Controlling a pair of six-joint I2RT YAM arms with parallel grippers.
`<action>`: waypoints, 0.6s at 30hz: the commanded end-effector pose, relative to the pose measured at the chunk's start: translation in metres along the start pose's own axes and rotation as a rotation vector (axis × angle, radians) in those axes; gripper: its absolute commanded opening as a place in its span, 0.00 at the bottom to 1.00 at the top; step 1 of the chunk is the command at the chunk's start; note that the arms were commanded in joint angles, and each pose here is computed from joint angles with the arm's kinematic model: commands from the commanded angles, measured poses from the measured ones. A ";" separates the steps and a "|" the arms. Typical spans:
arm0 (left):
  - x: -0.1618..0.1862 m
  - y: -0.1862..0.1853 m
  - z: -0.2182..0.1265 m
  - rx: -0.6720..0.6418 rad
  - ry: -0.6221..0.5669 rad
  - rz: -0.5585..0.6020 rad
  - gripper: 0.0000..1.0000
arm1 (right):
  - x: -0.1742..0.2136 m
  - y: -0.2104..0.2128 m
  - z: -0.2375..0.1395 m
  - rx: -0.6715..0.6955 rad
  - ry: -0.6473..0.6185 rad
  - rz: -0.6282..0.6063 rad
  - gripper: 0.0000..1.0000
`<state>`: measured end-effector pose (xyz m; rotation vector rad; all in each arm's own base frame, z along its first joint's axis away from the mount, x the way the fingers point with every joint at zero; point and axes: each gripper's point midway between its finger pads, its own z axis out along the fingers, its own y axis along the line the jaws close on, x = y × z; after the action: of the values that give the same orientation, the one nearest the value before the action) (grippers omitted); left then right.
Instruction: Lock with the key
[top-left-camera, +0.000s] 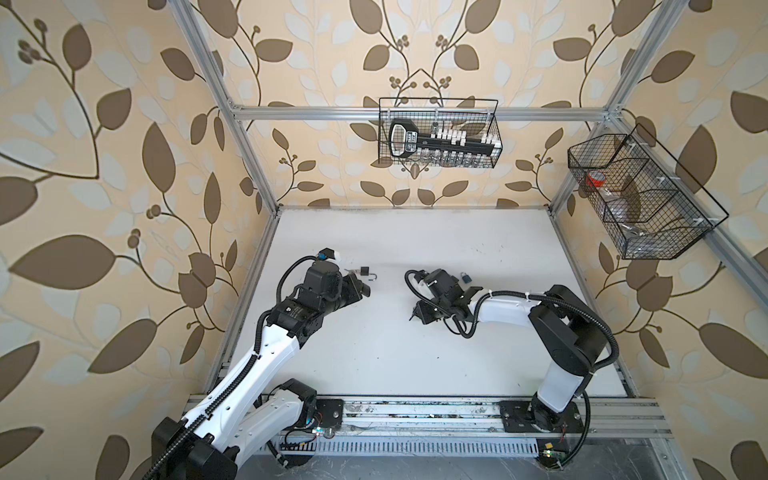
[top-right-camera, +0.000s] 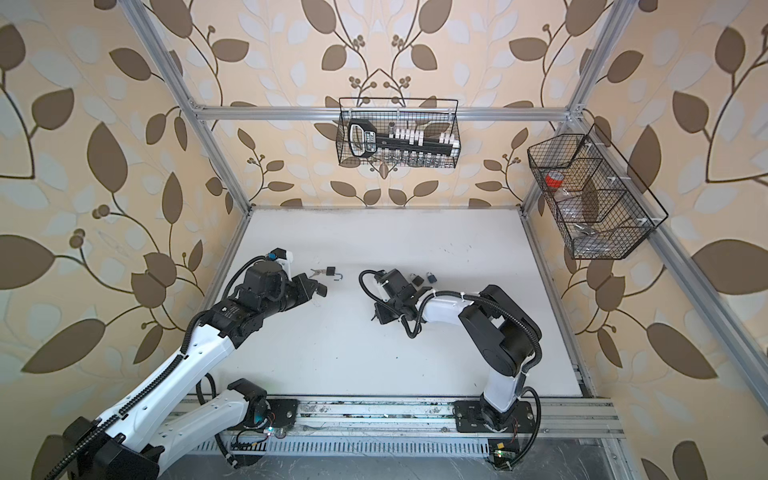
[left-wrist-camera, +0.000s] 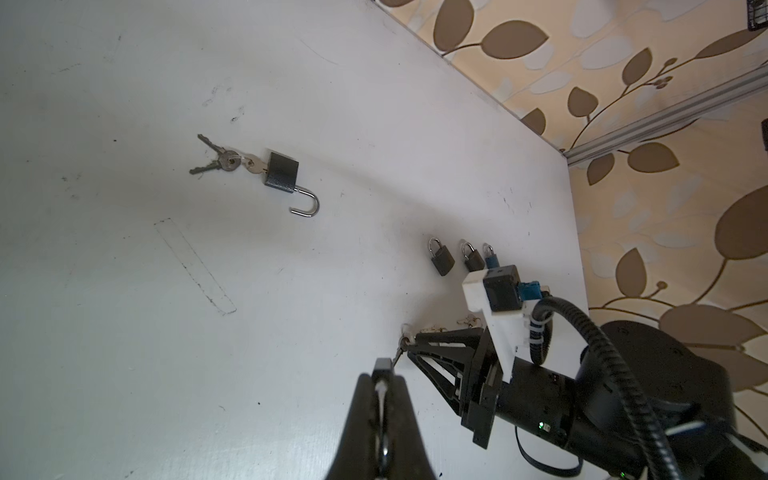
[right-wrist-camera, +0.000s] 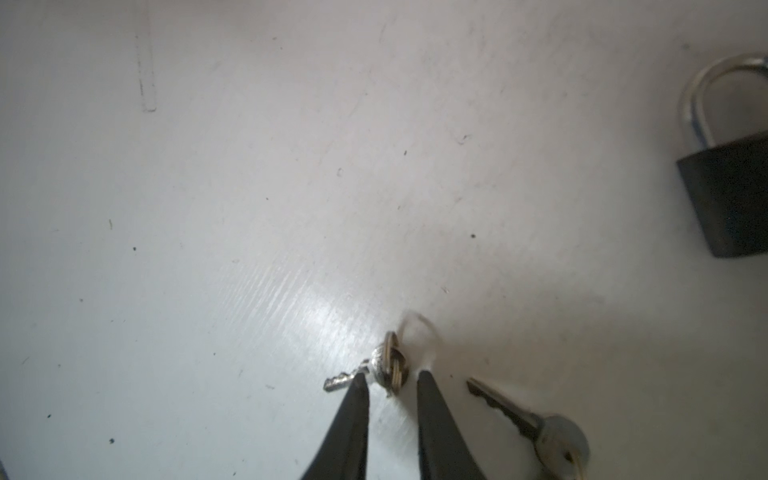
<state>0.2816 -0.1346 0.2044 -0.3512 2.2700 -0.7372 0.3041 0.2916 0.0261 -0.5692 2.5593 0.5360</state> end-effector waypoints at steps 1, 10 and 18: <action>-0.012 -0.022 -0.009 0.100 -0.036 0.021 0.00 | -0.025 0.006 -0.023 -0.002 -0.082 -0.018 0.31; -0.010 -0.066 -0.011 0.323 0.010 0.073 0.00 | -0.072 0.015 -0.132 0.007 -0.452 -0.100 0.53; -0.006 -0.125 -0.025 0.601 0.106 0.176 0.00 | -0.086 0.038 -0.214 -0.061 -0.796 -0.348 0.66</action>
<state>0.2784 -0.1984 0.2382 -0.0514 2.2060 -1.1501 0.2880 0.2486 0.2362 -0.5453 1.8205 0.5892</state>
